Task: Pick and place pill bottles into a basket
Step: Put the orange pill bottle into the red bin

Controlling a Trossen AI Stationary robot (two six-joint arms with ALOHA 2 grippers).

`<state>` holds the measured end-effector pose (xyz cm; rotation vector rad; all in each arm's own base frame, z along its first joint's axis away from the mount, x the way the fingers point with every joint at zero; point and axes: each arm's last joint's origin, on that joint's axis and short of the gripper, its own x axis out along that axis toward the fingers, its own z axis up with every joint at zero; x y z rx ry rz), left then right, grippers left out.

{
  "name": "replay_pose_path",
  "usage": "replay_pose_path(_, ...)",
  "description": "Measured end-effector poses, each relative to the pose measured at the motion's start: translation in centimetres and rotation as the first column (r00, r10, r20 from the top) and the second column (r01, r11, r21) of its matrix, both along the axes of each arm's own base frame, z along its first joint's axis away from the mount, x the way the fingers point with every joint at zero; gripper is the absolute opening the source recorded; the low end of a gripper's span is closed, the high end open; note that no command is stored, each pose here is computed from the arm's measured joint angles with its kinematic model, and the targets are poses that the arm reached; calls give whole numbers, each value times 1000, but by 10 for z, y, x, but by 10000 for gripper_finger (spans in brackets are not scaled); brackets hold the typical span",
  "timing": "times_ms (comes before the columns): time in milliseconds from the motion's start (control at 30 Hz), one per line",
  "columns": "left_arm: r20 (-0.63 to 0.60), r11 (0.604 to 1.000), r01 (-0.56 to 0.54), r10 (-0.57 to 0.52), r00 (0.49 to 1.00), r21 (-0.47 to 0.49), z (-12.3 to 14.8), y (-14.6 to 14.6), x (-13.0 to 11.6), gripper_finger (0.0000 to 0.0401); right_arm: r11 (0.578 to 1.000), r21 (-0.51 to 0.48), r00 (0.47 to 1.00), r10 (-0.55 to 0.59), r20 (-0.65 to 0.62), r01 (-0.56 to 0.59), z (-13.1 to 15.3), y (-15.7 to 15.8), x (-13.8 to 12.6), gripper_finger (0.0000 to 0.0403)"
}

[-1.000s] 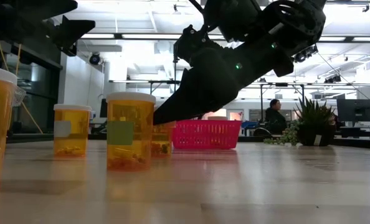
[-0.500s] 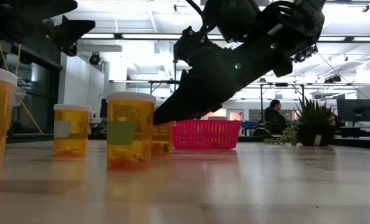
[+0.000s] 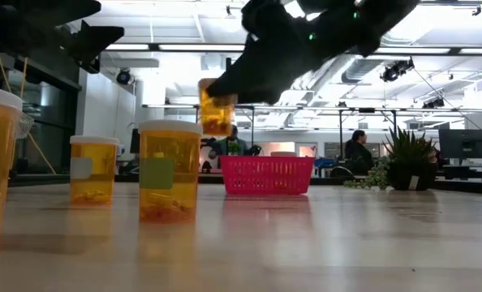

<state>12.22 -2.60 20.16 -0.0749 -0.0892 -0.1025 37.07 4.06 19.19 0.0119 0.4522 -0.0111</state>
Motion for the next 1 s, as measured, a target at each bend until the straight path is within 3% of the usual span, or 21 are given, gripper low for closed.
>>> replay_pose_path(233,0,1000,0,0,1000,0,0,0,0,277,986,-88,989,-146,-28,143,23,-20,-15,207)
replay_pose_path(667,-2,1000,0,0,1000,0,0,0,0,277,946,-98,942,-320,-102,310,12,-68,-17,207)
replay_pose_path(1000,-3,1000,0,0,1000,1,0,0,0,277,925,-101,914,-377,-148,366,7,-67,-21,206)
